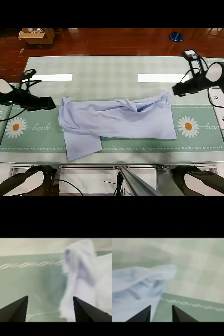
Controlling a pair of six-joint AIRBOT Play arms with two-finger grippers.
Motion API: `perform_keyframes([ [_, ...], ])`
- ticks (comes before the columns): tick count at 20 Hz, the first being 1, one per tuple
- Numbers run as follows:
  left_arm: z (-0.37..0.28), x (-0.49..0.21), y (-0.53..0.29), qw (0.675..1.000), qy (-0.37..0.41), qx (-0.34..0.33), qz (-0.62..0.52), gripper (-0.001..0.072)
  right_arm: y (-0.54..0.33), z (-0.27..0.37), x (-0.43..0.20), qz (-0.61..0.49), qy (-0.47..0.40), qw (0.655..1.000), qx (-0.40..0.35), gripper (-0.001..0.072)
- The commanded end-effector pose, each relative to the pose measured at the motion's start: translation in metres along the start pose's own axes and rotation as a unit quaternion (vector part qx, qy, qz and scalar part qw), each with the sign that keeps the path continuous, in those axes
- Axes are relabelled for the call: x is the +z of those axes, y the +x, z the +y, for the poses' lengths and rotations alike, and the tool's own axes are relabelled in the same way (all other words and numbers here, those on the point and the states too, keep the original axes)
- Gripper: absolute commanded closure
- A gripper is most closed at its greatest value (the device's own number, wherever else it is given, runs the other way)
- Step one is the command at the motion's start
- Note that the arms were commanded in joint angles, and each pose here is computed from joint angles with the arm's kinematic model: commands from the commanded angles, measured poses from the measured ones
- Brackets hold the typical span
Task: Fold the shirts.
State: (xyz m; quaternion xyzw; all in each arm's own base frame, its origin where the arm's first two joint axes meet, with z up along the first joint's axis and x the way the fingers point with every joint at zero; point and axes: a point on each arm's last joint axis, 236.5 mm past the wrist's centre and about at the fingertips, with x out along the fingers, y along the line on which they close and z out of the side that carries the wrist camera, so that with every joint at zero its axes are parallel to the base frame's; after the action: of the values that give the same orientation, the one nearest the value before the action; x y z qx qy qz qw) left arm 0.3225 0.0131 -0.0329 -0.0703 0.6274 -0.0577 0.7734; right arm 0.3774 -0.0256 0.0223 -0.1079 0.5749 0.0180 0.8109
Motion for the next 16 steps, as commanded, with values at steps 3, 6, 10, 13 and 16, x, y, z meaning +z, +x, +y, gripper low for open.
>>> perform_keyframes([
  [3, 0.002, -0.048, -0.002, 0.991, -0.036, -0.119, 0.047, 0.0062, 0.015, -0.014, -0.090, 0.104, 0.137, 0.978, 0.115, 0.0347],
  [6, -0.026, -0.047, 0.008, 0.974, -0.038, -0.225, -0.002, 0.0062, 0.015, 0.018, -0.084, 0.056, 0.232, 0.935, 0.263, 0.0305],
  [10, -0.047, -0.054, 0.032, 0.959, -0.049, -0.278, 0.029, 0.0062, 0.012, 0.018, -0.096, 0.069, 0.247, 0.925, 0.281, 0.0306],
  [13, -0.068, -0.073, 0.045, 0.947, -0.018, -0.309, 0.081, 0.0062, 0.009, 0.022, -0.110, 0.096, 0.231, 0.926, 0.283, 0.0306],
  [16, -0.072, -0.084, 0.058, 0.947, 0.000, -0.301, 0.110, 0.0062, 0.007, 0.023, -0.119, 0.116, 0.223, 0.926, 0.282, 0.0307],
])
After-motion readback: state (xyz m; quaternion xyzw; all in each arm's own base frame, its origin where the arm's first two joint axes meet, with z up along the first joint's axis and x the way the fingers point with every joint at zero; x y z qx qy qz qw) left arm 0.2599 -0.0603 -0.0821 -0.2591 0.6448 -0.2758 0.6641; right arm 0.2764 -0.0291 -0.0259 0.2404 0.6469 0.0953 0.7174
